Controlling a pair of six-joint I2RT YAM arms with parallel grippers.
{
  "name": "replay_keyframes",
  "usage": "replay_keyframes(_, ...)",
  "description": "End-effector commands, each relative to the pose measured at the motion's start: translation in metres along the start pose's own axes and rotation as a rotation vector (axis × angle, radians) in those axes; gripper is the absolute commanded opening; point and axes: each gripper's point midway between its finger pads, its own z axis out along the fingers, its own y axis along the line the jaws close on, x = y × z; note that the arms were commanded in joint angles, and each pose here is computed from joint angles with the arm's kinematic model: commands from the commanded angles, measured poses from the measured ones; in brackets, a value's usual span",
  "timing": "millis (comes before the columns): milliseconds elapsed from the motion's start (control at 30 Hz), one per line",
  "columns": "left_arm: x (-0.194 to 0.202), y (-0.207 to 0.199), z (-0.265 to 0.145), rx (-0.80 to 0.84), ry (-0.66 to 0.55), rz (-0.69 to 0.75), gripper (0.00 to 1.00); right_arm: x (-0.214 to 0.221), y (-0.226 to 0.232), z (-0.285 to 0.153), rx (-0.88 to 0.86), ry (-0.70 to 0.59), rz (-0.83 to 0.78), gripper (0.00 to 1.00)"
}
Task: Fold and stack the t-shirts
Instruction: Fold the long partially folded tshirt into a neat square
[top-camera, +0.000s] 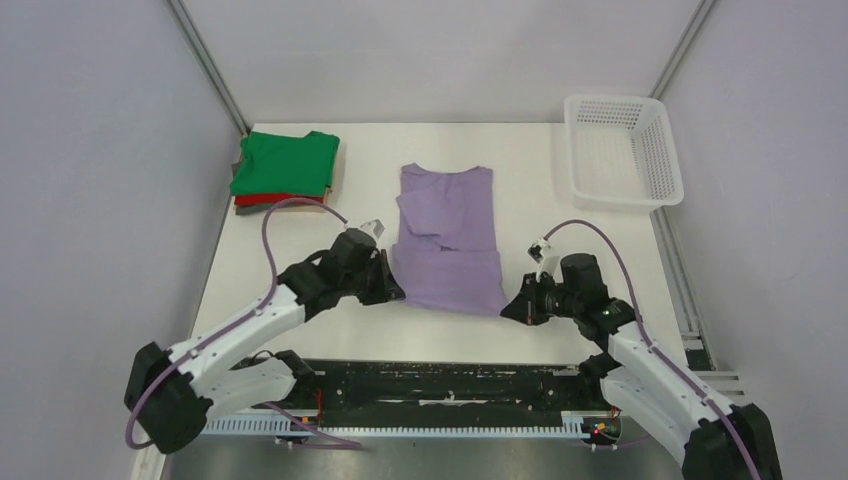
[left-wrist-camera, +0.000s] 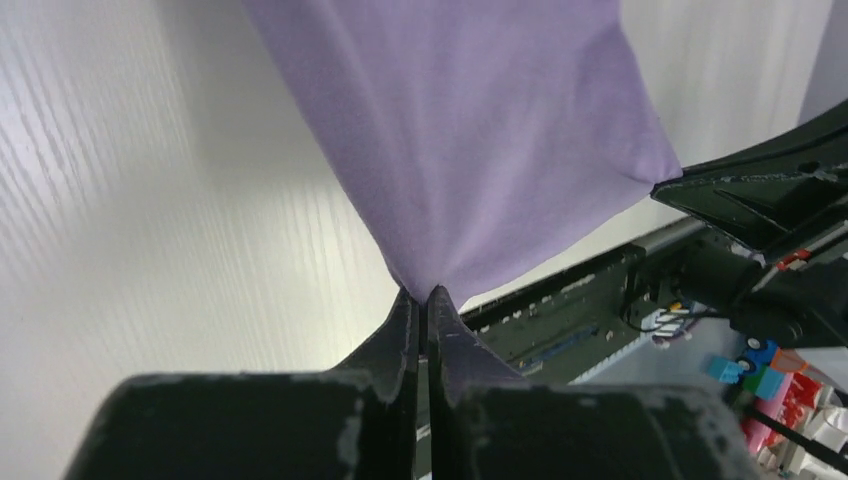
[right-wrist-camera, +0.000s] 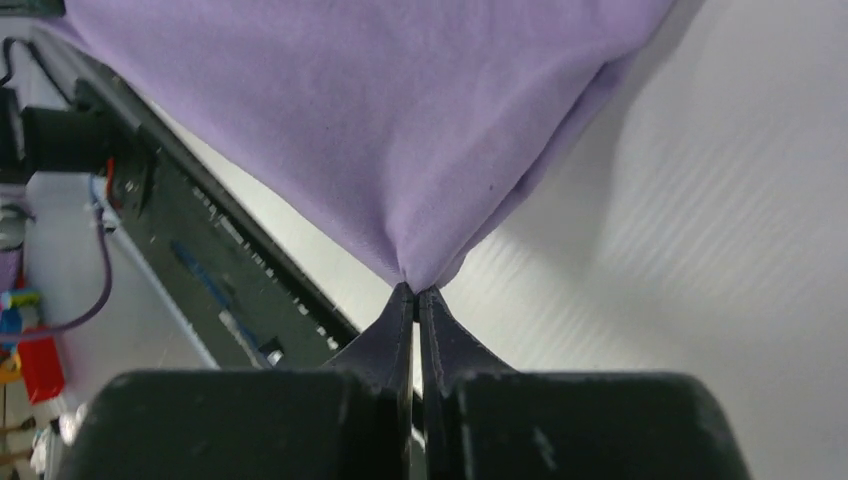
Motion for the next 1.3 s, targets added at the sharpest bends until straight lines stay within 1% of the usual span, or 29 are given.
replay_keyframes(0,0.030,0.010,-0.035,0.019,0.039,0.011,0.02,0.021,0.043,-0.028,-0.190,0.092,-0.049,0.00)
replay_keyframes(167,0.029,-0.007,-0.070,0.130,-0.009,0.010,0.02,0.008,0.082,-0.049,-0.356,0.057,-0.114,0.00)
replay_keyframes(233,0.021,-0.009,-0.079,0.133,-0.055,0.011,0.02,-0.004,0.086,-0.050,-0.359,0.015,-0.126,0.00)
replay_keyframes(300,0.009,-0.004,-0.081,0.094,-0.116,0.002,0.02,-0.019,0.083,-0.046,-0.322,-0.042,-0.136,0.00)
replay_keyframes(400,-0.010,0.002,-0.074,0.033,-0.193,-0.023,0.02,-0.034,0.070,-0.035,-0.244,-0.095,-0.093,0.00)
replay_keyframes(500,-0.027,-0.006,-0.065,0.028,-0.223,-0.016,0.02,-0.059,0.066,-0.031,-0.194,-0.168,-0.090,0.00)
replay_keyframes(600,-0.050,-0.007,-0.061,-0.016,-0.265,0.005,0.02,-0.091,0.067,-0.033,-0.147,-0.247,-0.106,0.00)
replay_keyframes(667,-0.066,-0.007,-0.057,-0.030,-0.284,0.003,0.02,-0.107,0.065,-0.032,-0.117,-0.275,-0.105,0.00)
replay_keyframes(800,-0.097,-0.006,-0.047,-0.016,-0.303,-0.015,0.02,-0.131,0.062,-0.025,-0.085,-0.295,-0.095,0.00)
replay_keyframes(1000,-0.140,-0.009,-0.028,0.032,-0.297,-0.025,0.02,-0.165,0.056,-0.013,-0.065,-0.311,-0.096,0.00)
replay_keyframes(1133,-0.167,-0.006,-0.013,0.031,-0.290,-0.035,0.02,-0.191,0.041,-0.007,-0.029,-0.335,-0.079,0.00)
replay_keyframes(1267,-0.193,0.000,0.003,0.035,-0.289,-0.062,0.02,-0.214,0.031,0.000,-0.035,-0.356,-0.061,0.00)
